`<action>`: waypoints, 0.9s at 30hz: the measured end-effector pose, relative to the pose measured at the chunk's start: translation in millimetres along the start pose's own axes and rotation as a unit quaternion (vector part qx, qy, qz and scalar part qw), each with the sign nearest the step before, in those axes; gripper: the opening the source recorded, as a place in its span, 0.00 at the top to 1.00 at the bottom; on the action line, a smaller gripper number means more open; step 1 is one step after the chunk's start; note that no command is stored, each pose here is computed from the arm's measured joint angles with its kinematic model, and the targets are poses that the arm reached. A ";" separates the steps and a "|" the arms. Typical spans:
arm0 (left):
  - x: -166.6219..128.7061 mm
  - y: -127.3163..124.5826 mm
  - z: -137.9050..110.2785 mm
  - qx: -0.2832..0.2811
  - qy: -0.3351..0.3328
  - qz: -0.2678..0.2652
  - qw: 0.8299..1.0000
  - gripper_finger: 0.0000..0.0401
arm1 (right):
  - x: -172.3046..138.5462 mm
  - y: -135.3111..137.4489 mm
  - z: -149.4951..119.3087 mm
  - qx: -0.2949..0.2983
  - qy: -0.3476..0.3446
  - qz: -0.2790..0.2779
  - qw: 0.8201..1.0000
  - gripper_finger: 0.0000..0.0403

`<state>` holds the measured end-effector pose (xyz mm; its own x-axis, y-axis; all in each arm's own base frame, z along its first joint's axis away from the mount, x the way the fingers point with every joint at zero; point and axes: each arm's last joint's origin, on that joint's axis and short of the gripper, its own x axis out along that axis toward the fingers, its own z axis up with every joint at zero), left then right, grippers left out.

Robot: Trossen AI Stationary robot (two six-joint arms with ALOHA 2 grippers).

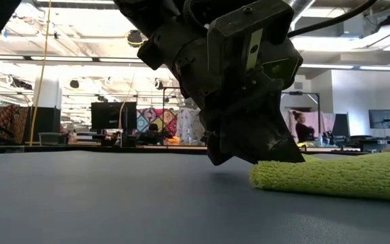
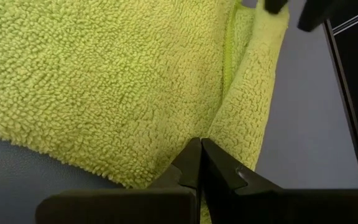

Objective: Roll towel
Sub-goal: Roll the green towel

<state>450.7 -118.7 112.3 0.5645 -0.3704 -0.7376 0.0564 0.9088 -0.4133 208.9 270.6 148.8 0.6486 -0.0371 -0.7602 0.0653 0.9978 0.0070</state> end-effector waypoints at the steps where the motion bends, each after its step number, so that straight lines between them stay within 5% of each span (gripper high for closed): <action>1: 0.0 0.0 0.1 0.000 0.000 0.000 1.000 1.00 | 0.7 -0.8 -3.2 0.004 0.001 0.000 1.000 0.55; 27: -0.1 0.2 -0.2 -0.012 0.006 -0.011 1.000 1.00 | 11.2 -10.6 -27.0 0.103 -0.007 -0.002 0.995 0.76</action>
<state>450.5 -118.4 112.2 0.5535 -0.3921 -0.7348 0.0476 0.8957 -0.4421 195.0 261.1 122.7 0.6578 -0.0431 -0.7520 0.2214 0.9653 0.1384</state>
